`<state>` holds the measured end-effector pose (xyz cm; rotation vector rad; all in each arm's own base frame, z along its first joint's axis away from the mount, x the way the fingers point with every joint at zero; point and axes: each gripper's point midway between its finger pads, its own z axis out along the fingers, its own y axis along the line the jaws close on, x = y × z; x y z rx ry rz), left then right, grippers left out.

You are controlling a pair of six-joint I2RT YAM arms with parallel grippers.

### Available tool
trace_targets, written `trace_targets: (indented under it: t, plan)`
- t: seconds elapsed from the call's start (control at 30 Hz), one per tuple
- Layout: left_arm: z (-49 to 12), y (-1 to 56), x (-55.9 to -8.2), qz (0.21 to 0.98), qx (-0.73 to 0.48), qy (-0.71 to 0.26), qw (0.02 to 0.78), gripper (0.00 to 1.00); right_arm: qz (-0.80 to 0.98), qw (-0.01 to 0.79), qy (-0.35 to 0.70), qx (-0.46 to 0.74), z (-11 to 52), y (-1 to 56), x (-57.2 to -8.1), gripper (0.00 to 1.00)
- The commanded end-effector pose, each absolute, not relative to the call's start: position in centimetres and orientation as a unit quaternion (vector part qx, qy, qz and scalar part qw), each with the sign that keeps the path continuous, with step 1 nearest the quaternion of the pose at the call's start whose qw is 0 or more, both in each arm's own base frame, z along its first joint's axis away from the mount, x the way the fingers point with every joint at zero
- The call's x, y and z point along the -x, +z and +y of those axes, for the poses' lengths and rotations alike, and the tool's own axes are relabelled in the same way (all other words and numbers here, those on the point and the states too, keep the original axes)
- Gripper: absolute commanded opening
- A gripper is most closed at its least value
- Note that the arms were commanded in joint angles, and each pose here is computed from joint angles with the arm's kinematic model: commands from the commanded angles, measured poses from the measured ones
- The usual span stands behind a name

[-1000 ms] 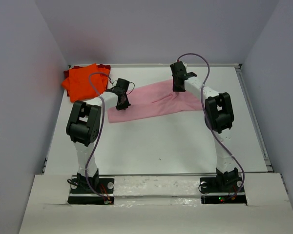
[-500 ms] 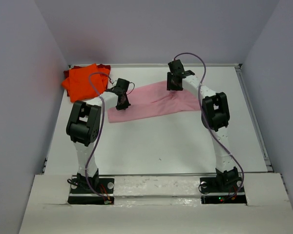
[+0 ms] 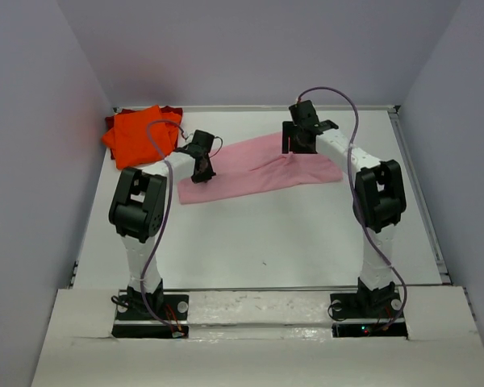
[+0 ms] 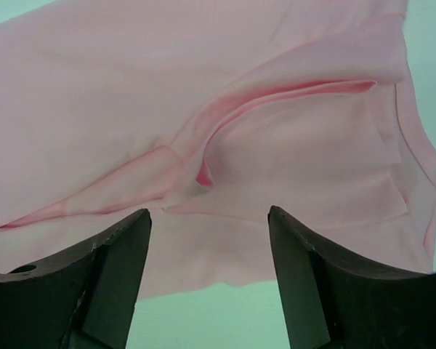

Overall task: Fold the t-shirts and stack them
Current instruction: Fold the tshirt

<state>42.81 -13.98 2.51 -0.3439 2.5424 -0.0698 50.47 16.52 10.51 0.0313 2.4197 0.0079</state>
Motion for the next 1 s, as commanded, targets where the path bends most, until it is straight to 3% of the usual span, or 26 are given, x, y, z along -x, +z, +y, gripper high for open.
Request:
trace_targets:
  t: [0.0, 0.2, 0.27, 0.33, 0.4, 0.57, 0.77, 0.97]
  plan:
    - [-13.2, 5.7, -41.4, 0.946, 0.125, -0.018, 0.297, 0.05, 0.923, 0.384, 0.014, -0.017, 16.4, 12.5, -49.8, 0.72]
    - [-14.0, 16.2, -44.1, 0.906, 0.122, -0.067, 0.399, 0.14, 0.936, 0.35, -0.008, -0.028, 15.0, 8.7, -48.3, 0.73]
    - [-13.8, 20.3, -43.8, 0.883, 0.117, -0.088, 0.446, 0.46, 0.941, 0.337, -0.015, -0.03, 15.0, 7.2, -48.5, 0.73]
    - [-12.6, 23.0, -42.5, 0.862, 0.12, -0.087, 0.484, 0.68, 0.947, 0.318, -0.019, -0.04, 14.2, 5.6, -48.9, 0.73]
    - [-11.9, 23.7, -41.6, 0.849, 0.125, -0.087, 0.506, 0.75, 0.951, 0.305, -0.015, -0.047, 14.0, 4.3, -49.4, 0.73]
    - [-10.8, 26.5, -39.9, 0.804, 0.135, -0.11, 0.569, 0.81, 0.953, 0.294, -0.026, -0.074, 11.7, 3.3, -51.0, 0.73]
    - [-10.7, 26.7, -40.1, 0.816, 0.131, -0.098, 0.554, 0.82, 0.962, 0.254, -0.05, -0.088, 9.1, 1.1, -52.2, 0.72]
    - [-10.6, 27.3, -39.8, 0.807, 0.134, -0.106, 0.565, 0.83, 0.955, 0.271, -0.051, -0.106, 6.9, 3.2, -54.7, 0.69]
